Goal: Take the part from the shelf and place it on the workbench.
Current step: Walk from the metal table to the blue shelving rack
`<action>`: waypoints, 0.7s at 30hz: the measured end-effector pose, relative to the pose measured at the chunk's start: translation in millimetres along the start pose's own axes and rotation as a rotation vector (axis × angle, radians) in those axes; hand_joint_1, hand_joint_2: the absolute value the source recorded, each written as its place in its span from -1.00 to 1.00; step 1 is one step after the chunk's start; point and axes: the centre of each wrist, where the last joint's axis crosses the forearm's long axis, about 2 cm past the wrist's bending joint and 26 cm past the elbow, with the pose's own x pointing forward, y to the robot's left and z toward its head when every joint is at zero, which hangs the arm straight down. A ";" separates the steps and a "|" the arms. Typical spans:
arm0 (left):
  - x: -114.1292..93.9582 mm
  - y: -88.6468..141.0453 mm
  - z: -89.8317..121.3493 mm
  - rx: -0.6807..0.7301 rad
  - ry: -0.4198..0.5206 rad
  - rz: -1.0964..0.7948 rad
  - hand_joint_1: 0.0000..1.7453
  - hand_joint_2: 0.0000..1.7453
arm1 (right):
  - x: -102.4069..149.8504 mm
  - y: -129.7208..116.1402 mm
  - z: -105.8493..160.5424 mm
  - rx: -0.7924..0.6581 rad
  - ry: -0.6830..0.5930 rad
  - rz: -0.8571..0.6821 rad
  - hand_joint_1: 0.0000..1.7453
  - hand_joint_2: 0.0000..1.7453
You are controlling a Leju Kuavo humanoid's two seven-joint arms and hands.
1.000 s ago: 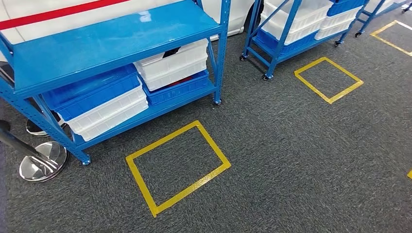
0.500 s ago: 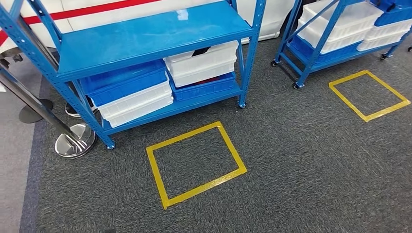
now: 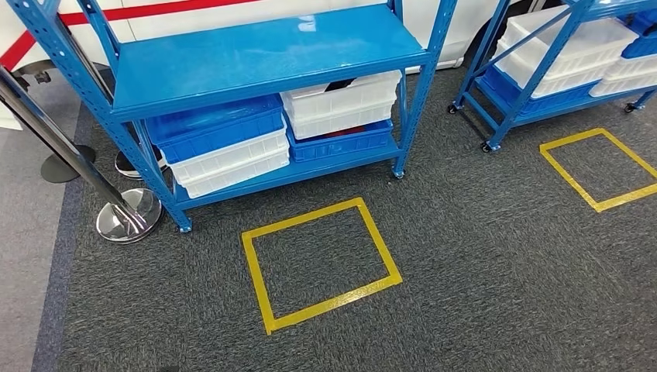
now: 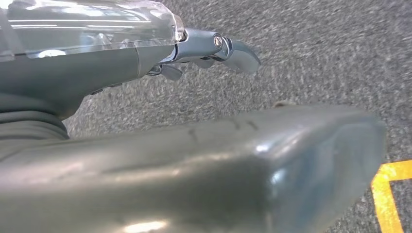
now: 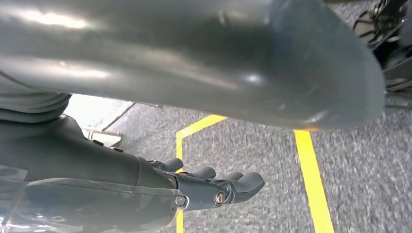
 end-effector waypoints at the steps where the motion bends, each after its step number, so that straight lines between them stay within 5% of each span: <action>1: -0.4 -0.3 0.2 -0.001 0.001 0.000 -1.00 -1.00 | -0.9 -0.1 -0.1 0.000 0.002 0.000 -1.00 -1.00; 21: -6.4 1.9 2.2 -0.005 0.010 -0.001 -1.00 -1.00 | -5.9 4.8 0.5 0.022 0.000 -0.002 -1.00 -1.00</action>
